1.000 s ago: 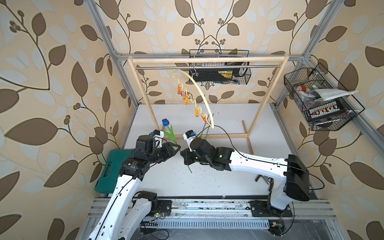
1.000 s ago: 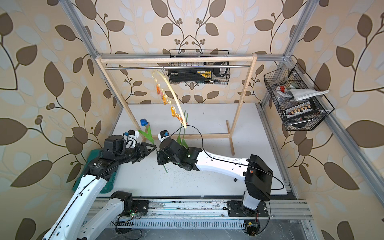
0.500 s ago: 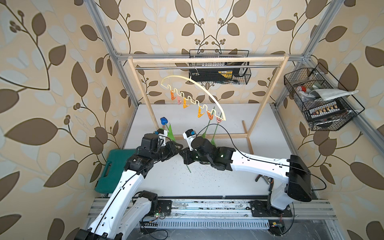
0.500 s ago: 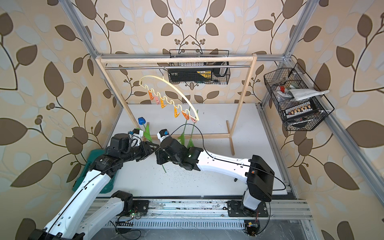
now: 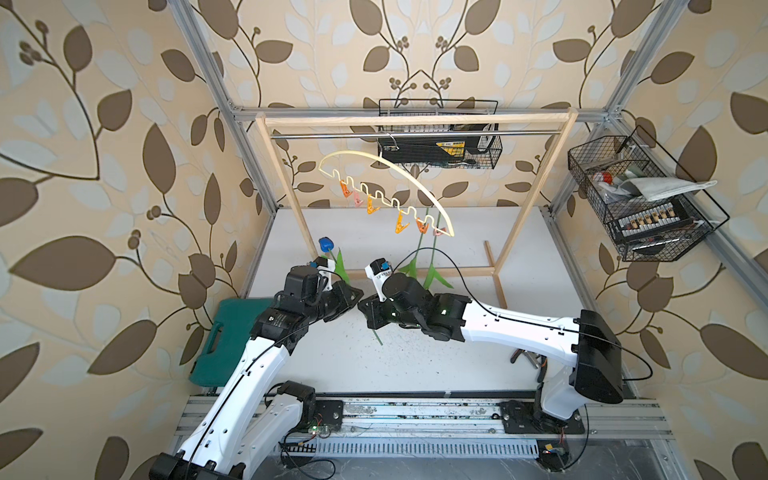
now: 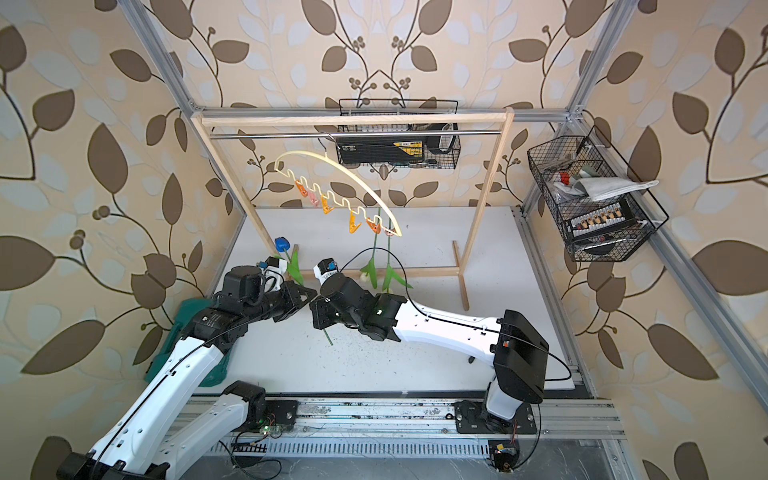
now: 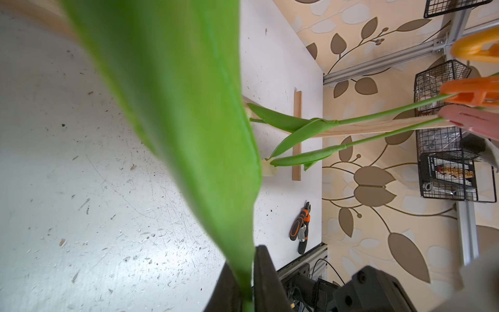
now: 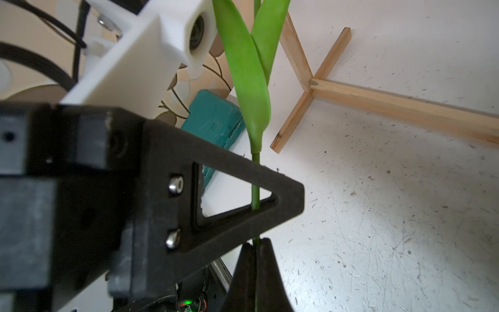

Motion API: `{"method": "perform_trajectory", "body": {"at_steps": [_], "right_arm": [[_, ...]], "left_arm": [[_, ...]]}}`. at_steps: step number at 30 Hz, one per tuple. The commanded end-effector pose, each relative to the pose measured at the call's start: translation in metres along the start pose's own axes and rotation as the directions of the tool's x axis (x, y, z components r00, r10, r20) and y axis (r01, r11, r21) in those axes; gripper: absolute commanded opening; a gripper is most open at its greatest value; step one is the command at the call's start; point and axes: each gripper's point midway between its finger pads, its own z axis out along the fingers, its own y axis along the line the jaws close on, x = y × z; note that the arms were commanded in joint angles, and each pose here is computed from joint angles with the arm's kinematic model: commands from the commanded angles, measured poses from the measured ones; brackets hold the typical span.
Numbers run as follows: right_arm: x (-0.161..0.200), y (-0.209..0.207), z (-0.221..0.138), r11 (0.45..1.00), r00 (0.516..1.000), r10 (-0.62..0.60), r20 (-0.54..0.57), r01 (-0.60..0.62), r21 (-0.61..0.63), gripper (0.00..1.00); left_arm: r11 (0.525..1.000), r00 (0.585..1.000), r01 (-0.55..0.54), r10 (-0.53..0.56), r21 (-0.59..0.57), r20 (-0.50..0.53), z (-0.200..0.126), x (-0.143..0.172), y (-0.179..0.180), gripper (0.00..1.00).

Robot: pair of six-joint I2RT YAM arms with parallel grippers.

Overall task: Dry the flowers on a clothes hanger
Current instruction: Pick up the flower at the center of the board.

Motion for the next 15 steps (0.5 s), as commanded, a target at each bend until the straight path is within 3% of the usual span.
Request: {"method": "perform_trajectory", "body": {"at_steps": [1, 14, 15], "right_arm": [[-0.0036, 0.0085, -0.0016, 1.000, 1.000, 0.003, 0.005, -0.003, -0.027, 0.00], [-0.0035, 0.0159, -0.0059, 0.998, 1.000, -0.010, -0.009, 0.010, -0.059, 0.00], [-0.0028, 0.0157, -0.0067, 0.998, 1.000, -0.010, -0.012, 0.009, -0.062, 0.05]], "left_arm": [[1.000, 1.000, -0.010, 0.010, -0.002, 0.016, -0.0015, -0.0035, -0.0032, 0.10], [1.000, 1.000, -0.003, 0.003, -0.010, 0.006, -0.0039, -0.0036, -0.0055, 0.00], [1.000, 1.000, -0.005, 0.005, -0.017, 0.007, -0.0047, -0.0036, -0.0048, 0.00]]}}
